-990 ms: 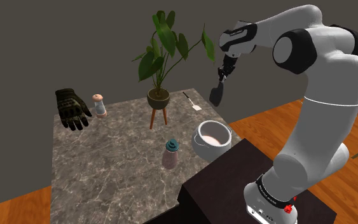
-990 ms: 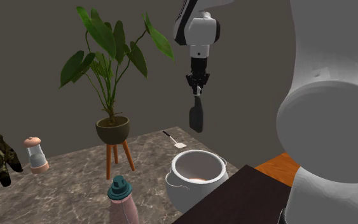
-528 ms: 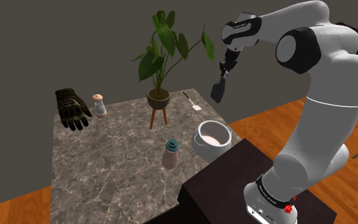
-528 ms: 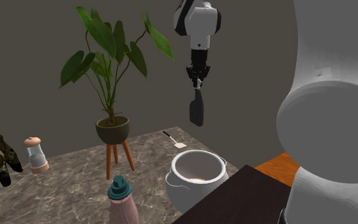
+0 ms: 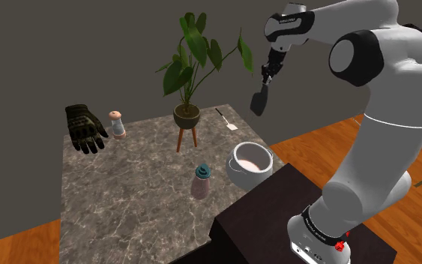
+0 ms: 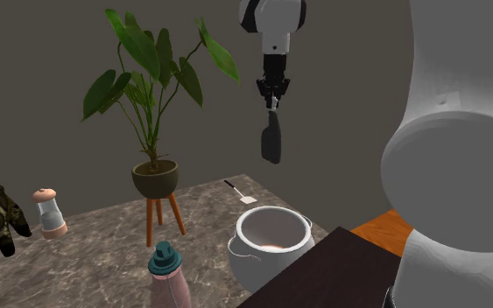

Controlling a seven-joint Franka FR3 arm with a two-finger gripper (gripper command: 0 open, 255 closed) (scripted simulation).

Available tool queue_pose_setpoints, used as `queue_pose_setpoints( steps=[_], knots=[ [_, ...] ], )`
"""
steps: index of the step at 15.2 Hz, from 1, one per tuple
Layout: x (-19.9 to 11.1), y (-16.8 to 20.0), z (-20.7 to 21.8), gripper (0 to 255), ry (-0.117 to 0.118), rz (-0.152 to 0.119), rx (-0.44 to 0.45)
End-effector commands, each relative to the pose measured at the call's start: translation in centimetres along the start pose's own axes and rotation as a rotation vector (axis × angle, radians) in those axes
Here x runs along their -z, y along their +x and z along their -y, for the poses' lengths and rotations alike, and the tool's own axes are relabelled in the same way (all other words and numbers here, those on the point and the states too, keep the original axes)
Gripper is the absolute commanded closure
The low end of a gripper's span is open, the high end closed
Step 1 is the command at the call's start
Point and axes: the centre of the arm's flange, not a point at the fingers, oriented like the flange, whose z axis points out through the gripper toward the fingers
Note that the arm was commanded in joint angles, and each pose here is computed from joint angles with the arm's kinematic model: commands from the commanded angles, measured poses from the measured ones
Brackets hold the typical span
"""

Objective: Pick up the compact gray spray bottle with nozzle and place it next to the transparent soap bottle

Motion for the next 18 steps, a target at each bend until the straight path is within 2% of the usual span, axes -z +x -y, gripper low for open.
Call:
queue_pose_setpoints(
  steps=[1, 9, 18],
  knots=[
    [1.1, 0.1, -0.1, 255, 0.0, 0.0, 0.0],
    [5.2, 0.2, -0.1, 255, 0.0, 0.0, 0.0],
    [5.6, -7.1, 9.2, 255, 0.0, 0.0, 0.0]
  ],
)
